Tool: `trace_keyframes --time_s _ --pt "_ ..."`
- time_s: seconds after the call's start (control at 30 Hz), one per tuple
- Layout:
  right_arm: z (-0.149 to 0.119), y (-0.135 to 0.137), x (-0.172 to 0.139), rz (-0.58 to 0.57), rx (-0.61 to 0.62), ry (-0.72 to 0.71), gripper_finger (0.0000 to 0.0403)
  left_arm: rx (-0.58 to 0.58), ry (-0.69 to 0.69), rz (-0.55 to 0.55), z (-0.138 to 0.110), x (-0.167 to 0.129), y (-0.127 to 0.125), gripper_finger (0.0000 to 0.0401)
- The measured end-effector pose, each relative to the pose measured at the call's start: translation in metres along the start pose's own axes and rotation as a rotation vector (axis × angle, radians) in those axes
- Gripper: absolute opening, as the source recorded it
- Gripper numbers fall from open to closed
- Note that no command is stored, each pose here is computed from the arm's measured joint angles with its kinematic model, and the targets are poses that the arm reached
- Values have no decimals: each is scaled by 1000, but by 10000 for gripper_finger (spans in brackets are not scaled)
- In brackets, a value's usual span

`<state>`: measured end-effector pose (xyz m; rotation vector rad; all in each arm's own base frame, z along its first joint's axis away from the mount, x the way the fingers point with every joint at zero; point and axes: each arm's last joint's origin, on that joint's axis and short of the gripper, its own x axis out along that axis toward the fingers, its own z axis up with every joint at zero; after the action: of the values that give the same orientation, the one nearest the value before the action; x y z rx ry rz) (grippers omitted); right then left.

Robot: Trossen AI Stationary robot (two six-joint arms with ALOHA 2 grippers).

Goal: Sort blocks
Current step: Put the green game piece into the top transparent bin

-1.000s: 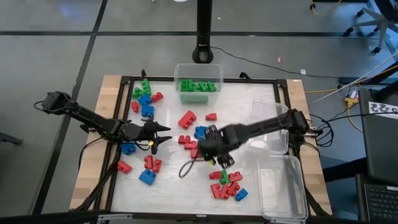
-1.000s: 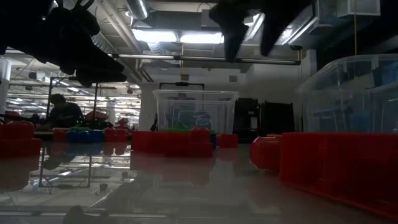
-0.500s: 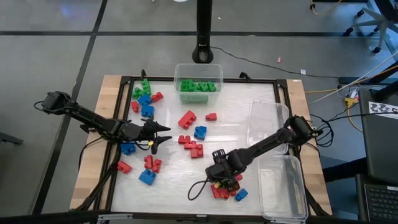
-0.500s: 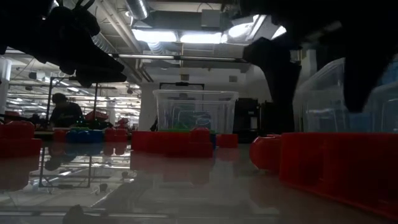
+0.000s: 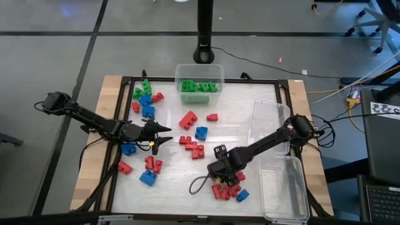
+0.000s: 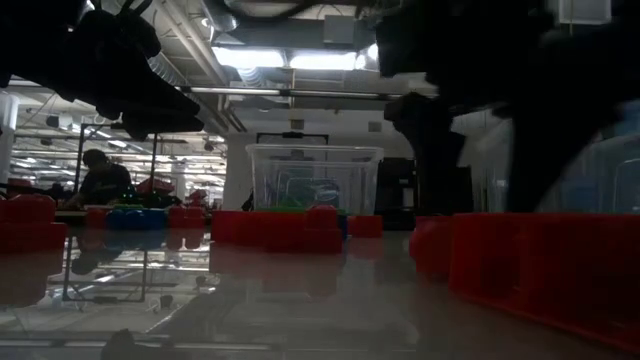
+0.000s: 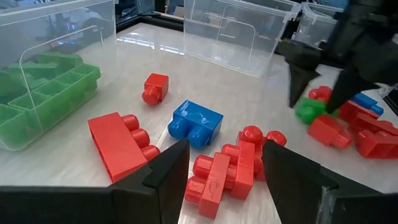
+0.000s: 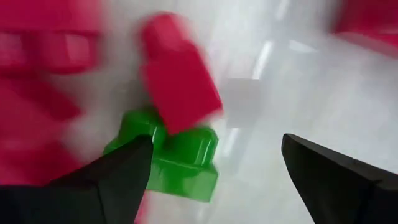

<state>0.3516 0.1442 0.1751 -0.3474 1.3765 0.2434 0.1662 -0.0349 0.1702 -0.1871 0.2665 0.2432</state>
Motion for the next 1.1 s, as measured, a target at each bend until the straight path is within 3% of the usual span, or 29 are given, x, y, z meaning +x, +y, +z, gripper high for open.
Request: trace_keyframes --time_s 0.37,0.53,0.73,0.93,1.1 --pt "-6 -57 5 -324 -124 90 353 2 0 0 0 0 0 188" --pt "-3 -66 -16 -252 -76 133 353 -1 0 0 0 0 0 188" --pt "7 -55 -41 -49 44 88 353 3 1 0 0 0 0 188" --pt "-3 -60 -27 -207 58 158 353 5 1 0 0 0 0 188" --pt "-18 -88 -11 -232 208 198 353 -4 1 1 0 0 0 188"
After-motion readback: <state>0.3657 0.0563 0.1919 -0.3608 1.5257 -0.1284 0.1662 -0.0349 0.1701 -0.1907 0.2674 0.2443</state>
